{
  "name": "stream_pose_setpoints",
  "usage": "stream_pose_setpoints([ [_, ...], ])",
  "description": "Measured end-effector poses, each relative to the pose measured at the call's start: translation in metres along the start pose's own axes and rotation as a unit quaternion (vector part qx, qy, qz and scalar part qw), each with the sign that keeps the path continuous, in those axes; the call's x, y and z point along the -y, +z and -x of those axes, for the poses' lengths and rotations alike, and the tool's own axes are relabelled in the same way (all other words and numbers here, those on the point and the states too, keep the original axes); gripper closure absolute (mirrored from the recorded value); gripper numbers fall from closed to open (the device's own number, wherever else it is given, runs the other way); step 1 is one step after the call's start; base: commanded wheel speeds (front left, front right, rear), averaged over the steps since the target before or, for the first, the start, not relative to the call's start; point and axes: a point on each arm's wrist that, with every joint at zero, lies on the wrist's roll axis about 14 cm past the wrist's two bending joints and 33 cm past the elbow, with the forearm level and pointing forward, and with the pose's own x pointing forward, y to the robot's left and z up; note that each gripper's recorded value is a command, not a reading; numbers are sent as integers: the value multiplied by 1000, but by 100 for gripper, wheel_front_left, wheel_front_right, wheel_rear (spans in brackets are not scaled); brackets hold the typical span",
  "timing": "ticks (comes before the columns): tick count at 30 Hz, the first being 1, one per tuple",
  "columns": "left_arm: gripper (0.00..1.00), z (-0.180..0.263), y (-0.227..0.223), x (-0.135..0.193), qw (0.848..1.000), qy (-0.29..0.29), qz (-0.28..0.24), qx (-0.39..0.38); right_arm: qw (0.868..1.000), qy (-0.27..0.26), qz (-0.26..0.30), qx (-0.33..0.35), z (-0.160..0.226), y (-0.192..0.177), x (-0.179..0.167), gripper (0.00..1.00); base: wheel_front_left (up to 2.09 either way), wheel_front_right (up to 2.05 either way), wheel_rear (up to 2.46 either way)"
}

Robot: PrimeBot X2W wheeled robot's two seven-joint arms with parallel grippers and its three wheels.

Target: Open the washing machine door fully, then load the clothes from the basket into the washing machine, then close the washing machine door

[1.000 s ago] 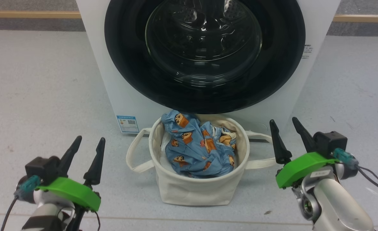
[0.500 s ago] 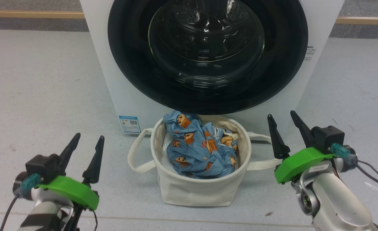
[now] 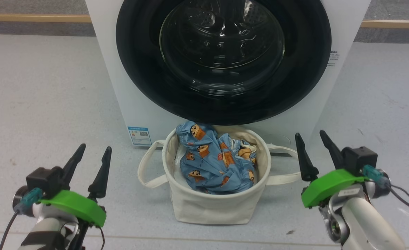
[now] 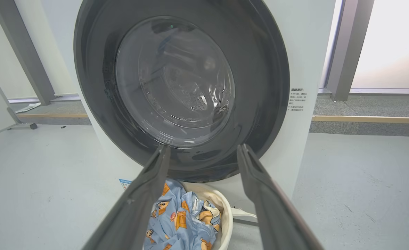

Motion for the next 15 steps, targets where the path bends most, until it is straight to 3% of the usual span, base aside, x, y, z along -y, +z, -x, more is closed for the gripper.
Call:
stream_pose_setpoints([
  [15, 0, -4, 2, -7, 1000, 9, 8, 4, 1000, -20, -8, 6, 8, -2, 11, 0, 0, 0, 0],
])
